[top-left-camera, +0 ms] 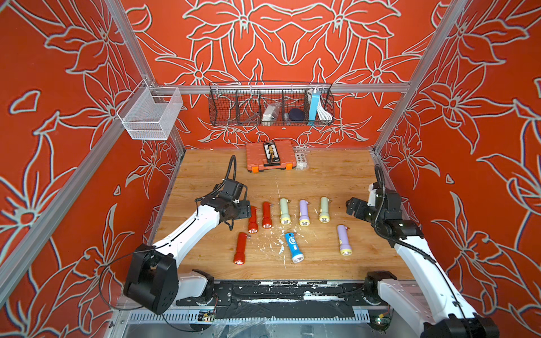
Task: Close the plug at the bottom of the flashlight
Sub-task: Pick up the flashlight from the center of the board.
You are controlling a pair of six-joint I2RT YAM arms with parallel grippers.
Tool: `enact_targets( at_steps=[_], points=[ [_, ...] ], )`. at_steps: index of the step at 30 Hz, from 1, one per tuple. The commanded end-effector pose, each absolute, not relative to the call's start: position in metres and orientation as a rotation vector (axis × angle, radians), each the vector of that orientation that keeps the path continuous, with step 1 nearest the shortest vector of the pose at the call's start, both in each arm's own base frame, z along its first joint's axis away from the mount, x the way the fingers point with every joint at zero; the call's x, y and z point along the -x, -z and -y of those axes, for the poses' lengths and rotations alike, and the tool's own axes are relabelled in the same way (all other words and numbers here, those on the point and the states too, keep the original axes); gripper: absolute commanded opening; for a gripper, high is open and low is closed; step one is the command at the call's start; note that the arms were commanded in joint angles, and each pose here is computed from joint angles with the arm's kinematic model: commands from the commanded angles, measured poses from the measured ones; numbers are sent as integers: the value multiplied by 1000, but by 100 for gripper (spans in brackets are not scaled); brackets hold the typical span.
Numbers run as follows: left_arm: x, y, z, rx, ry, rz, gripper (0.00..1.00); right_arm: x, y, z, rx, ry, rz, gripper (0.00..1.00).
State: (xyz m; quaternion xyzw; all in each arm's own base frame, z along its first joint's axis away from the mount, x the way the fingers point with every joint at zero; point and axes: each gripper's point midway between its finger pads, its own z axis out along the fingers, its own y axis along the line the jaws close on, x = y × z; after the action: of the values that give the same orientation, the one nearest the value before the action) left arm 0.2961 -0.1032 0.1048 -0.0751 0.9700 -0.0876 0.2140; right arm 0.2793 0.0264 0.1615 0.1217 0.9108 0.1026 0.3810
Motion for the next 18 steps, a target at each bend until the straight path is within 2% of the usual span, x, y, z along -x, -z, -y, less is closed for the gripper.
enact_targets(
  at_steps=[1,5,18],
  points=[
    [-287,-94,121,205,296,-2765,74,-279,-170,-33,-264,-292,-2324,98],
    [-291,-85,133,126,216,-2803,74,-280,-165,-40,-247,-337,-2342,98],
    [-312,-50,133,161,35,-2876,71,-279,-165,-43,-251,-367,-2332,98]
  ],
)
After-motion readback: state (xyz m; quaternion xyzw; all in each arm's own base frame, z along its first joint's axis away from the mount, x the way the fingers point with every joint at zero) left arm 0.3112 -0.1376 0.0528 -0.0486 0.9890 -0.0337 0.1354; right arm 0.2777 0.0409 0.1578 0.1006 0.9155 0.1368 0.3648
